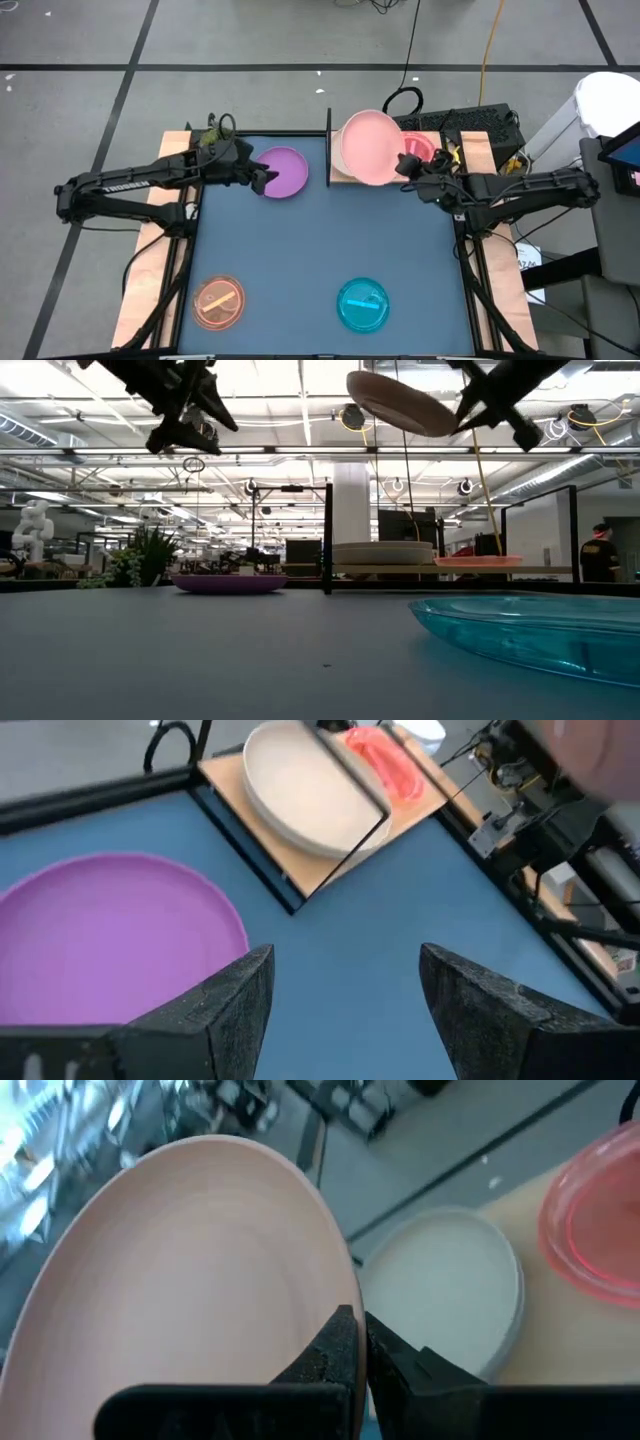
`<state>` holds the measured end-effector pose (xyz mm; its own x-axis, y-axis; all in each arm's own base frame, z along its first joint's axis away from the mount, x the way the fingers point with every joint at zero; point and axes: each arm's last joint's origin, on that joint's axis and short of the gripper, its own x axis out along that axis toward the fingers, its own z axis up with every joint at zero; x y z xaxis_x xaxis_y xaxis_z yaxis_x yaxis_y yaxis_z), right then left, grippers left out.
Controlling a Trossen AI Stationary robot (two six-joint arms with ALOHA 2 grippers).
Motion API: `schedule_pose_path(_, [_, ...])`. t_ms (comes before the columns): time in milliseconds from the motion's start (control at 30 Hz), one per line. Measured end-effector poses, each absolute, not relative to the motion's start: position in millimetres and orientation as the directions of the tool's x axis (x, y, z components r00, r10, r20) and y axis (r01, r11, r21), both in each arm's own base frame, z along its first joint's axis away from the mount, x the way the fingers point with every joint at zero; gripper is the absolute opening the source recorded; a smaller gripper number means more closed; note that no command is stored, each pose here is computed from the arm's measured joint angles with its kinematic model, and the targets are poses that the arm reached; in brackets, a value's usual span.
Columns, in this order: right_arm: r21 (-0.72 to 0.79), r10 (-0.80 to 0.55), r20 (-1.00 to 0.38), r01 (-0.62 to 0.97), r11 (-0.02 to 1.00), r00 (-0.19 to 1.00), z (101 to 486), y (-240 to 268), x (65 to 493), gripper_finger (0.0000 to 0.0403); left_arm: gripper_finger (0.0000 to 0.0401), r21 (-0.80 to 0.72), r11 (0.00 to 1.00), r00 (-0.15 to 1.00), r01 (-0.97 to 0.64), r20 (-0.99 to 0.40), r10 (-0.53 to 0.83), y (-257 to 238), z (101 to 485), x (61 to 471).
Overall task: Place and stack plates onto a shelf
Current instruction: Stack the orange plate on top of the white plate on the shelf
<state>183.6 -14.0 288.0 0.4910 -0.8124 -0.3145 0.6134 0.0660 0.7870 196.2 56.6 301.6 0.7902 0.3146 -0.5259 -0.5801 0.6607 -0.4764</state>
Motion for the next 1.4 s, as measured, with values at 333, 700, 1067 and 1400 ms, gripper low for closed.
schedule_pose_path(333, [0.76,-0.891,-0.196,0.638,0.125,0.409,297.1,-45.9,193.1,0.0,0.0253,-0.536,0.65,0.814,-0.538,-0.531,0.236,48.0,288.4,199.6])
schedule_pose_path(700, [0.632,-0.882,-0.362,0.775,0.007,0.303,275.7,-85.0,185.3,0.0,0.0253,-0.539,0.667,0.837,-0.515,-0.484,0.255,48.9,292.8,202.2])
schedule_pose_path(1067, [0.477,-0.804,-0.549,0.876,-0.078,0.228,242.5,-117.9,190.8,0.0,0.0253,-0.532,0.655,0.828,-0.536,-0.482,0.285,49.8,292.9,201.9])
schedule_pose_path(1400, [0.452,-0.782,-0.574,0.89,-0.056,0.243,219.1,-140.2,211.5,0.0,0.0253,-0.522,0.659,0.824,-0.542,-0.484,0.294,50.1,292.7,201.7])
